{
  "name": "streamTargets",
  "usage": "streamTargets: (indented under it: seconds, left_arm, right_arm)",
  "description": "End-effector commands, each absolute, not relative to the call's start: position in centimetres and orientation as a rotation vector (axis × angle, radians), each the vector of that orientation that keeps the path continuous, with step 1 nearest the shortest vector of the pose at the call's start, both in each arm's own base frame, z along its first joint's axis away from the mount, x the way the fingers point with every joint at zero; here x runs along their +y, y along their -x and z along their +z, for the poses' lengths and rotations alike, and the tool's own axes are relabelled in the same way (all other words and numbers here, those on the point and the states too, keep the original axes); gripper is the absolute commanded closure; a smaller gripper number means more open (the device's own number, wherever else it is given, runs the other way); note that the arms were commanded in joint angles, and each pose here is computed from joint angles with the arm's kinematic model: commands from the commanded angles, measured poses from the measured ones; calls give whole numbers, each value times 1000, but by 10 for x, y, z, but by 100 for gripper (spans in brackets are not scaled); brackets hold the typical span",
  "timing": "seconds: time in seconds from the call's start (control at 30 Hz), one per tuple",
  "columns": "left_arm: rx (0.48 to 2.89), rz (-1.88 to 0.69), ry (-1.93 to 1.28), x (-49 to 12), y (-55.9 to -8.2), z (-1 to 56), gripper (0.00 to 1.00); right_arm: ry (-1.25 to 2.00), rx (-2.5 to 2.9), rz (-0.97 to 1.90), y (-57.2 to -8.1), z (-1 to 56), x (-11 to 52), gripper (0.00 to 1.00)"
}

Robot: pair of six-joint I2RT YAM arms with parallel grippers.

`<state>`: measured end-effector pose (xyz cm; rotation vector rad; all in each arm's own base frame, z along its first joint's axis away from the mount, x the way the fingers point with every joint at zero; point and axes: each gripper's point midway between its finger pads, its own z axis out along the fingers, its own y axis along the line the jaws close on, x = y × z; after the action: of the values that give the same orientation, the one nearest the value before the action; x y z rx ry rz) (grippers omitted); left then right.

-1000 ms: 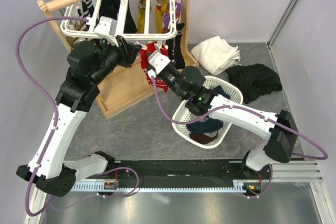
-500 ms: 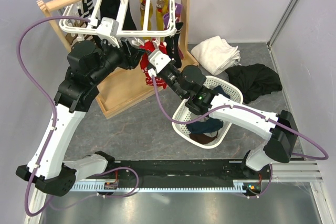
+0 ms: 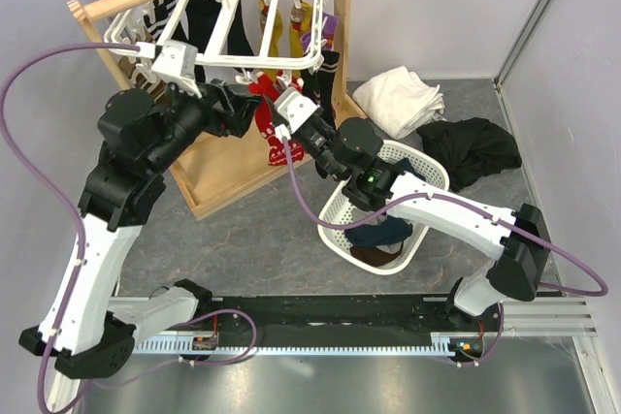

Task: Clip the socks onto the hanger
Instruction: Clamp the sock onto the hanger, then open the clamp at the hanger.

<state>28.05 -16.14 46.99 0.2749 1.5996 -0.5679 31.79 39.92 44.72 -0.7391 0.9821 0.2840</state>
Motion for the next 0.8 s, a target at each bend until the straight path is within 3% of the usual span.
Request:
streamTargets:
  seconds: [0.0,0.23,0.47,0.77]
  left_arm:
    - [1469,-543,-194,-136,-255,511,16]
    - [1448,-352,-89,-94,-251,510,13]
    - [1464,-137,-22,-57,-264,497,11]
    - [1502,-324,-12,-55,-293,472,17]
  right_arm:
    - [702,930,346,-311,474,401,62]
    - [701,974,376,-308,468,397,43]
    - [640,1076,357,-328,454,382,35]
    - [622,1106,373,-336,451,369,27]
